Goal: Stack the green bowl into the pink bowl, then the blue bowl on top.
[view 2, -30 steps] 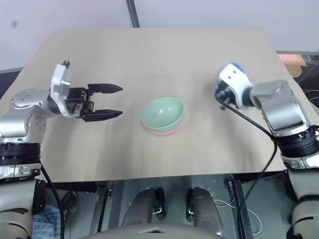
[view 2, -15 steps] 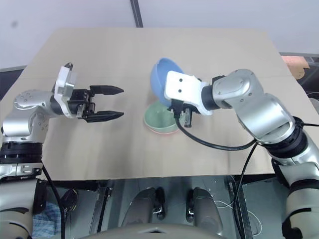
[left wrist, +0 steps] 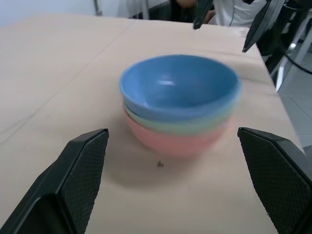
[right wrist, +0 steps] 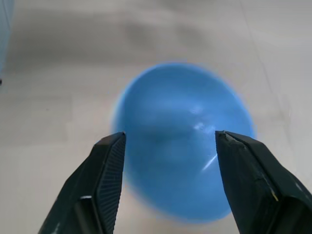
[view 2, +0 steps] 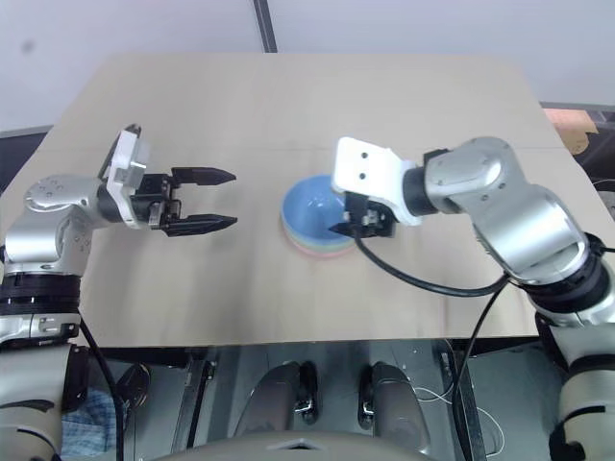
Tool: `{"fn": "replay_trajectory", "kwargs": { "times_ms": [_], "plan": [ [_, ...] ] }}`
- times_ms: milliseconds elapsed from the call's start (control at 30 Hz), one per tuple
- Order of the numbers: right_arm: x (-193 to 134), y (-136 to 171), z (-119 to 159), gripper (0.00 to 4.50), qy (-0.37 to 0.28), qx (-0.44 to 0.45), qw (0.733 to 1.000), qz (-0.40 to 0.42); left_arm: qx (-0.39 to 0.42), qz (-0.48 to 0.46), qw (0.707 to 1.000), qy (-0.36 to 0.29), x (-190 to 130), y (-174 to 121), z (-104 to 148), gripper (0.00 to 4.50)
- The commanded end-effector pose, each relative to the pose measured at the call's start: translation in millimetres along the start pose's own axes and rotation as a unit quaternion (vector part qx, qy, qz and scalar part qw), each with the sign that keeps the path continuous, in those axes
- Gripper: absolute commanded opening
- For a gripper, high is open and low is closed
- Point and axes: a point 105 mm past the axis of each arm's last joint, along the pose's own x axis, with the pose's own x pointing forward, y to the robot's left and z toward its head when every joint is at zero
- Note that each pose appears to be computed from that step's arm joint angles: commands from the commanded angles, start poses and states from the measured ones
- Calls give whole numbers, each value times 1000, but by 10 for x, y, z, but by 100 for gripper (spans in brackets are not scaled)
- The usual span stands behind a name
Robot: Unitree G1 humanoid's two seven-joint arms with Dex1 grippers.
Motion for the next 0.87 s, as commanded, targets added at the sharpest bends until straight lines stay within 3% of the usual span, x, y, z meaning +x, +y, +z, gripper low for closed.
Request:
{"fn": "replay_trajectory", "kwargs": {
  "times_ms": [33, 167, 467, 867],
  "plan": [
    [-262, -99, -23, 320, -44, 37, 998, -36, 17, 17, 1000, 6, -120, -1, 49, 450],
    [-552, -195, -411, 320, -49, 102, 989, -96, 9, 42, 999, 15, -214, -15, 6, 450],
    [-992, 64, -1012, 320, -17, 147, 984, -96, -10, 113, 993, 23, -363, 3, -62, 450],
    [-1163, 107, -967, 320, -54, 131, 987, -75, -5, 110, 994, 25, -343, -120, -114, 450]
  ]
}}
